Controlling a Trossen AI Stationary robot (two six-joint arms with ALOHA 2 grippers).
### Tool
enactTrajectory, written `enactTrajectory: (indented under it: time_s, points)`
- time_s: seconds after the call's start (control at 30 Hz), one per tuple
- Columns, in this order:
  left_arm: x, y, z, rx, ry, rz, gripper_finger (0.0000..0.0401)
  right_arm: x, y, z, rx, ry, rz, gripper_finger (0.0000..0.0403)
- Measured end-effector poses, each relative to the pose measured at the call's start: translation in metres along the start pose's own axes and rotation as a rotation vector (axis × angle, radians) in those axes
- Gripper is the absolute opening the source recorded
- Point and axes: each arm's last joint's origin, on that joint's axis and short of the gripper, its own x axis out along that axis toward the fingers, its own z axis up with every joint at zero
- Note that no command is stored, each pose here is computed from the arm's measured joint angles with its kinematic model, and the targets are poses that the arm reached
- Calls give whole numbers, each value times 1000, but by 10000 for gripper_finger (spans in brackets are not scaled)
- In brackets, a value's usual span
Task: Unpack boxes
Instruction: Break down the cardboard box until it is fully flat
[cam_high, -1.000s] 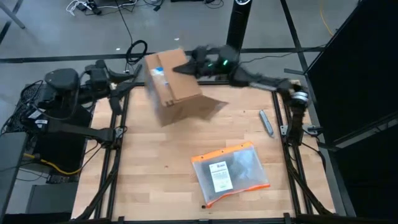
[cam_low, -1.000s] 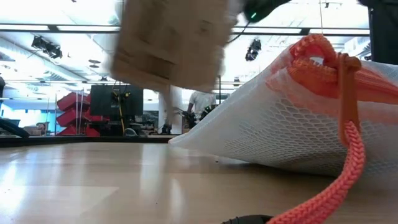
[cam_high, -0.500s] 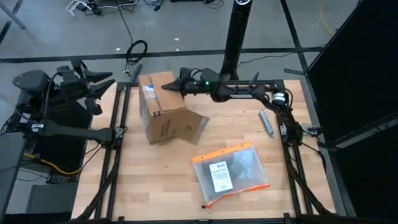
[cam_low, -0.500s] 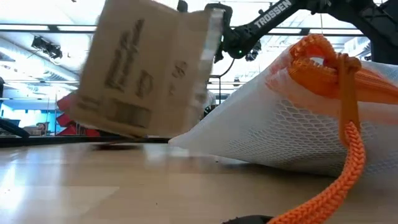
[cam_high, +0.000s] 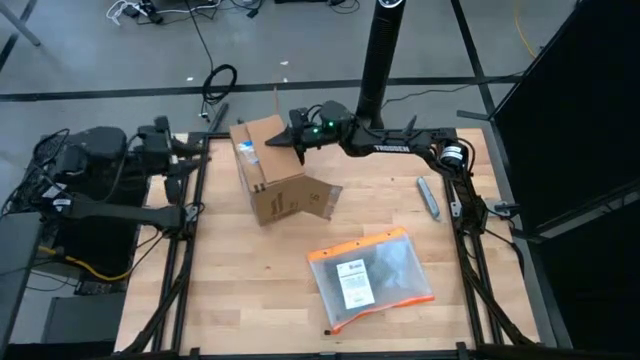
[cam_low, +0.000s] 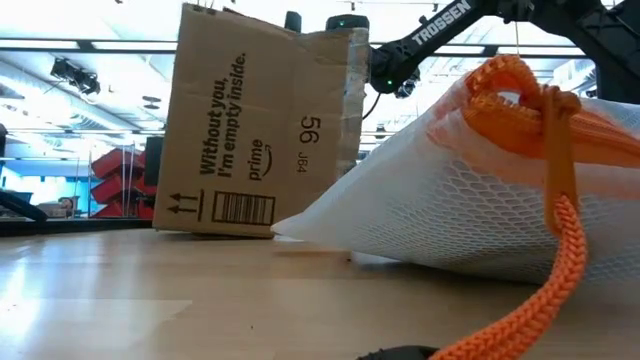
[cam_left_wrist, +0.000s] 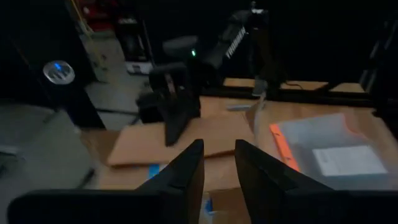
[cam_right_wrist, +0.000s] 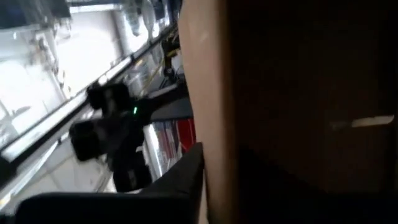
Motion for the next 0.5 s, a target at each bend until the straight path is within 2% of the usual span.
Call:
enactTrajectory:
  time_s: [0.3, 0.4, 0.5]
  points:
    - [43, -11, -47, -154, 194, -131, 66, 1, 4, -4, -82, 73, 43, 249]
    - [55, -13, -56, -193, 184, -143, 58, -3, 9, 0, -152, 65, 80, 299]
    - [59, -14, -59, -246, 193, -139, 50, -9, 15, 5, -216, 78, 119, 328]
